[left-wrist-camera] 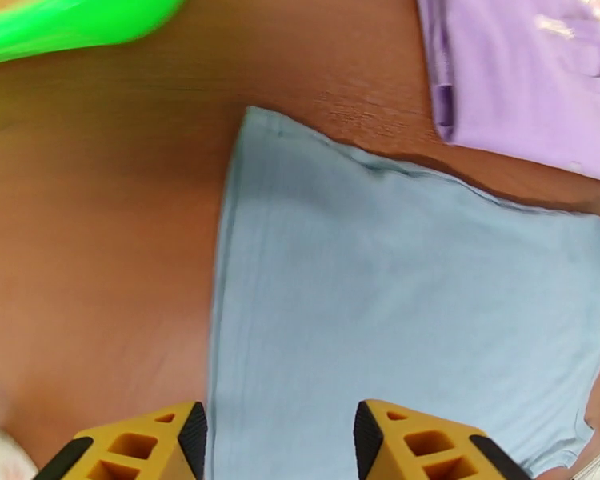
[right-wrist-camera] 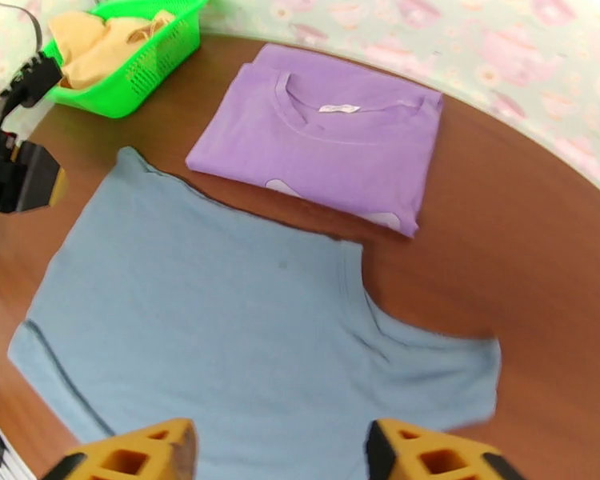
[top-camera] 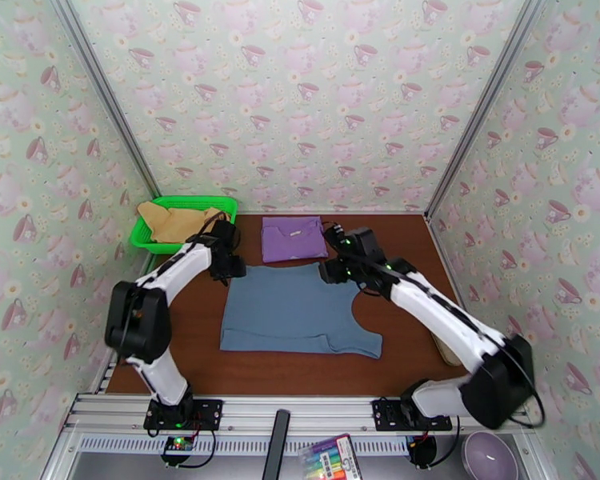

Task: Fold and stack the mixed laundry pile

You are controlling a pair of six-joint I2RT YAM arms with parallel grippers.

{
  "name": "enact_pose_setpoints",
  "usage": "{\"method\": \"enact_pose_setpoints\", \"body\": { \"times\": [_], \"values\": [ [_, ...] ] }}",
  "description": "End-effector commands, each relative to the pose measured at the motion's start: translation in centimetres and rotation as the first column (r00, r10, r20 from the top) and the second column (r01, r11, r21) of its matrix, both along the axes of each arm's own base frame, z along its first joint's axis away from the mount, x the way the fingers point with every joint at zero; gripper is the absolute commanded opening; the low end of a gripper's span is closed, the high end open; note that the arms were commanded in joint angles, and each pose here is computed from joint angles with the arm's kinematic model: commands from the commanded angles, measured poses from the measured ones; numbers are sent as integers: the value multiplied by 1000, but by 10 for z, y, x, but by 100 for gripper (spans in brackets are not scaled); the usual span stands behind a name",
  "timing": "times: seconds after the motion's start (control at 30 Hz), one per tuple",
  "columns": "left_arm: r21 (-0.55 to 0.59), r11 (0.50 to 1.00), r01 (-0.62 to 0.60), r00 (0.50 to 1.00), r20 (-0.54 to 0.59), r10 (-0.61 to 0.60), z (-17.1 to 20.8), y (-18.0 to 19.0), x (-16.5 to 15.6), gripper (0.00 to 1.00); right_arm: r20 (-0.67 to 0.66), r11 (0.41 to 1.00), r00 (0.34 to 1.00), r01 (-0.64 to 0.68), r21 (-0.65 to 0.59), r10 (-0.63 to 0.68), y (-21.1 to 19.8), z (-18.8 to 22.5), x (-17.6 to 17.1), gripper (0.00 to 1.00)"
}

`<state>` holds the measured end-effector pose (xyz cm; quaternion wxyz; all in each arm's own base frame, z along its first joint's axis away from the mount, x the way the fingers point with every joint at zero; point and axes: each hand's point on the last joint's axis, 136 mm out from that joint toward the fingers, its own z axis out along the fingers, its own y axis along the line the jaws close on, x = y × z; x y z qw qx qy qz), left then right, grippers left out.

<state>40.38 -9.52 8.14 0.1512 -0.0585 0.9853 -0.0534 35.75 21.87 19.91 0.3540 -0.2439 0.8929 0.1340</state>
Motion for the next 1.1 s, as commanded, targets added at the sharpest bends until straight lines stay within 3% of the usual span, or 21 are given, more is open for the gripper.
{"method": "enact_pose_setpoints", "body": {
  "times": [0.0, 0.27, 0.8, 0.87, 1.07],
  "values": [
    [-55, 996, 69, 993, 100, -64, 7, -13, 41, 53, -22, 995, 995, -95, 8, 95, 16, -9, 13, 51],
    [33, 999, 17, 996, 81, -20, -19, 6, 79, 52, -91, 996, 992, -88, 29, 90, 27, -44, 30, 47],
    [59, 998, 15, 997, -73, -11, -74, 9, 76, 51, -135, 998, 989, -53, 26, 56, 24, -61, 52, 44],
    [54, 998, 19, 997, -82, -14, -77, 8, 76, 45, -147, 999, 988, -45, 25, 48, 23, -65, 57, 43],
    [42, 999, 25, 998, -63, -22, -72, 5, 75, 12, -221, 1000, 975, -14, -9, 11, 15, -92, 85, 41]
  ]
}}
